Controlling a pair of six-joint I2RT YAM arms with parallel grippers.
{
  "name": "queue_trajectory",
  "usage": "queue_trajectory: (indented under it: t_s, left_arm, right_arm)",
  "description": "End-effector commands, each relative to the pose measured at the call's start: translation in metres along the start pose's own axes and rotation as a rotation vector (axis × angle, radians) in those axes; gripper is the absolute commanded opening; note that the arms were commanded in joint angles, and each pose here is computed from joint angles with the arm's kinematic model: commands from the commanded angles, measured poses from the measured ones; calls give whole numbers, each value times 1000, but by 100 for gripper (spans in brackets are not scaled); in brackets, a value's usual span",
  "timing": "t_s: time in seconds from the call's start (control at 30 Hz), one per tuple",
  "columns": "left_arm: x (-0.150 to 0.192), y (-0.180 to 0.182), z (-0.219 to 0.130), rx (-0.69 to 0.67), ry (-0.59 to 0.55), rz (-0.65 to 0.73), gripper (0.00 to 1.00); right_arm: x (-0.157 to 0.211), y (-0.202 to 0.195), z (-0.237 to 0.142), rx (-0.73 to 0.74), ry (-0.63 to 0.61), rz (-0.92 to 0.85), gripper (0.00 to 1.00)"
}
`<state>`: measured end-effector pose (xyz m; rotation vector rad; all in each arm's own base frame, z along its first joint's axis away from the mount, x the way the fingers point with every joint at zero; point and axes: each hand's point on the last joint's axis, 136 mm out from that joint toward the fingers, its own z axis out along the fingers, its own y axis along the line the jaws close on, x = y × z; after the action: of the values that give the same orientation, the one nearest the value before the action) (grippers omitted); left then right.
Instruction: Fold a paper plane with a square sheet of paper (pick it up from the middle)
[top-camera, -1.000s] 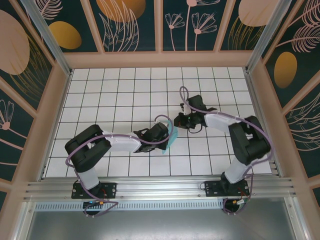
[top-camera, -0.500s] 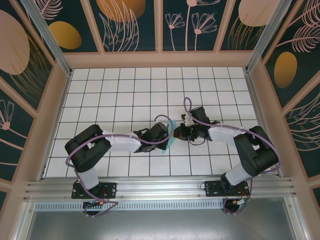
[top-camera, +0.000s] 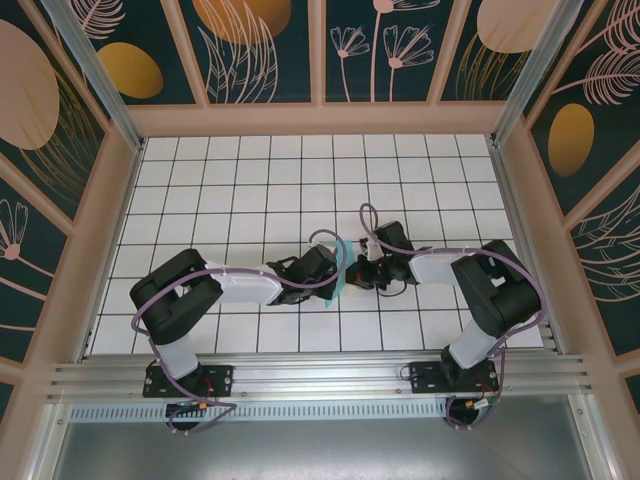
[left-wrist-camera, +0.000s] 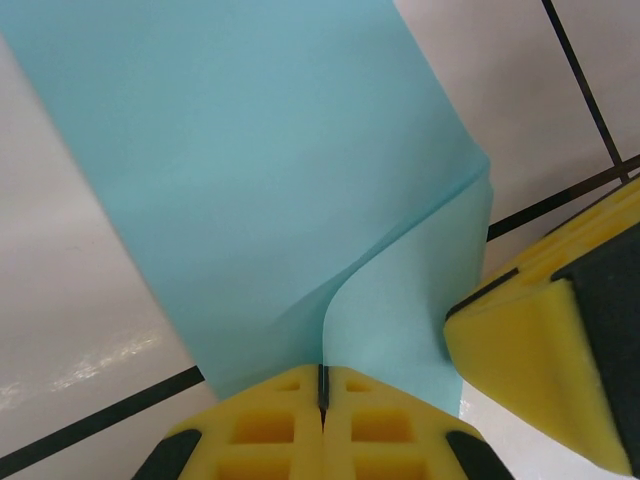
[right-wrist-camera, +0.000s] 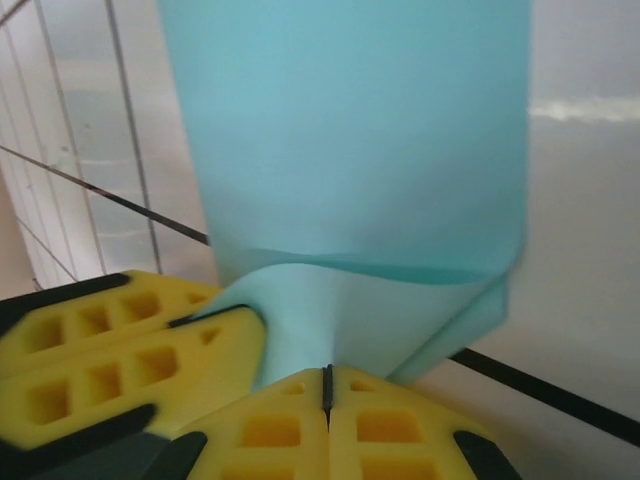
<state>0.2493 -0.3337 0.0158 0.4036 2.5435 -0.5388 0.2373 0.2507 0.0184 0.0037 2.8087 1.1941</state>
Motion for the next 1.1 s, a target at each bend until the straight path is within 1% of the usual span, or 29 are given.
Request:
queue_trajectory:
  t_s: [0.0,0.1,0.2,0.33,0.4,0.57,0.73,0.77,0.87,0.97,1.07]
  left_arm:
    - [10,6,6,-15,39,12,6]
    - [11,6,7,-16,43,12,6]
    - [12,6,7,-17,47,14,6]
    - [11,6,6,-18,46,14,6]
    - [11,7,6,-18,47,13,6]
    - [11,6,7,-16,48,15,6]
    - [10,5,6,-16,46,19,6]
    - [11,6,7,-19,48,19,6]
    - [12,7,7,-21,51,19,6]
    - [13,8,7,-23,55,17,6]
    - [13,7,7,-19,54,14,6]
  right_arm:
    - [8,-17,2,62,7,-8,4]
    - [8,-16,2,65,11,-11,4]
    - [1,2,-4,11,-6,-33,4]
    - [-16,27,-21,-43,-72,-77,5]
    - [-22,27,-23,-45,-92,-76,5]
    - [-27,9,-11,-30,-80,-37,4]
    - [-23,-30,0,105,-72,20,3]
    - [-21,-32,1,111,-67,24,3]
    - [-25,-17,-7,73,-79,6,3]
    - [-39,4,-21,24,-119,-27,3]
    - [-46,8,-25,-16,-131,-23,3]
